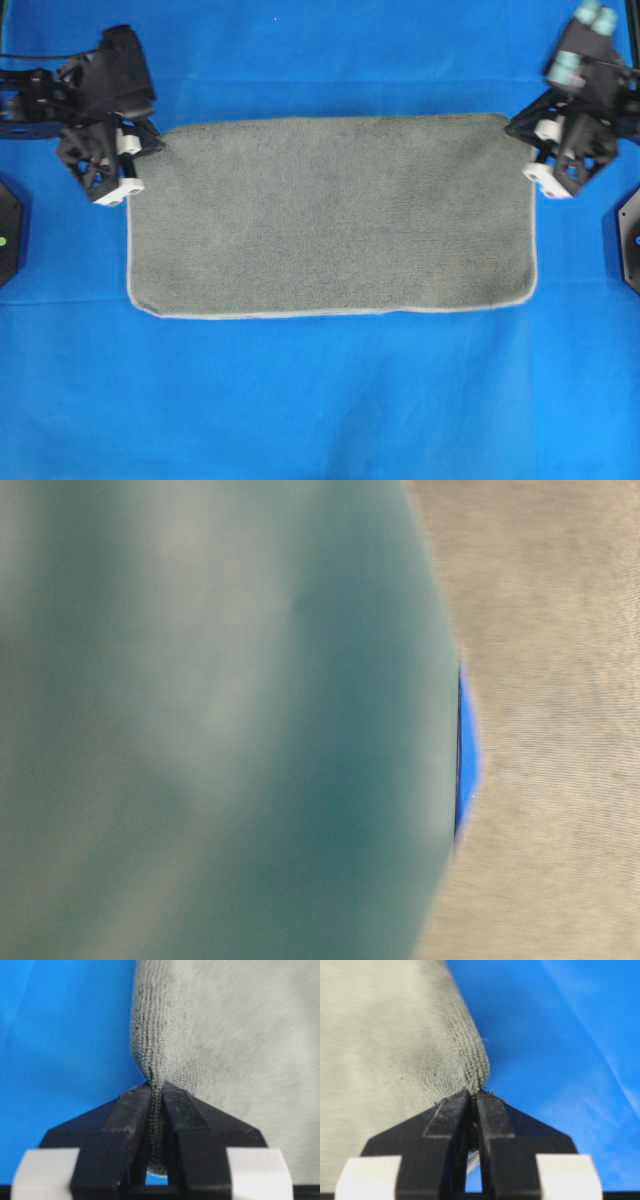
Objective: Fold a large towel.
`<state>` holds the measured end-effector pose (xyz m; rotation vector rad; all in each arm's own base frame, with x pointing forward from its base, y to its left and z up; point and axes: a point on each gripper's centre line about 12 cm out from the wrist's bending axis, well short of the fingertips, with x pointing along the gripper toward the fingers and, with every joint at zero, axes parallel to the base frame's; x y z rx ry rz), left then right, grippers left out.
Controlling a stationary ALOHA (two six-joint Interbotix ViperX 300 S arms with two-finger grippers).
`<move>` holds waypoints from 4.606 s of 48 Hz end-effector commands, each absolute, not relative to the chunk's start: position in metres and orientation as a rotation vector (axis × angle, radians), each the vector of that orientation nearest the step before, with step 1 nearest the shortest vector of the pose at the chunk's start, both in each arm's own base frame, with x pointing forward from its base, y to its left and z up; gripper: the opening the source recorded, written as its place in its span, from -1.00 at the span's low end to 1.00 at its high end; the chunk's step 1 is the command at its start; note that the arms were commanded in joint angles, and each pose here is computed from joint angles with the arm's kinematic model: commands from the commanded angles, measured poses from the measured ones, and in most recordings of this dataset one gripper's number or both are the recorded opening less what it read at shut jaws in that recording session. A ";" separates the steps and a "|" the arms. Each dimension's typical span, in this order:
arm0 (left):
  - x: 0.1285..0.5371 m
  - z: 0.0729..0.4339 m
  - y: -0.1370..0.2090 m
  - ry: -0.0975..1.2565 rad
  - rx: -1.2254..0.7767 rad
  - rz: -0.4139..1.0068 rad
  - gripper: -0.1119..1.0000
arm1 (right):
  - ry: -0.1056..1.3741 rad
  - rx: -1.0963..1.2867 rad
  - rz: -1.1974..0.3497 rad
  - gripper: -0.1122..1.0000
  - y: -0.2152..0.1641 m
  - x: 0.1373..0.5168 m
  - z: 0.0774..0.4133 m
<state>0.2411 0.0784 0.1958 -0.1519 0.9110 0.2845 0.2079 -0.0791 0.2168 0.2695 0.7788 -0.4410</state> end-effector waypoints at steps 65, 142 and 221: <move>0.440 0.350 -0.136 0.119 -0.119 -0.290 -0.73 | 0.228 0.288 -0.658 -0.74 -0.190 0.266 0.343; 0.400 0.202 -0.158 0.278 -0.398 -0.300 -0.73 | 0.538 0.164 -0.537 -0.74 -0.225 0.398 0.230; 0.267 0.314 -0.008 0.162 -0.232 -0.010 0.72 | 0.283 0.079 -0.368 0.32 -0.095 0.254 0.294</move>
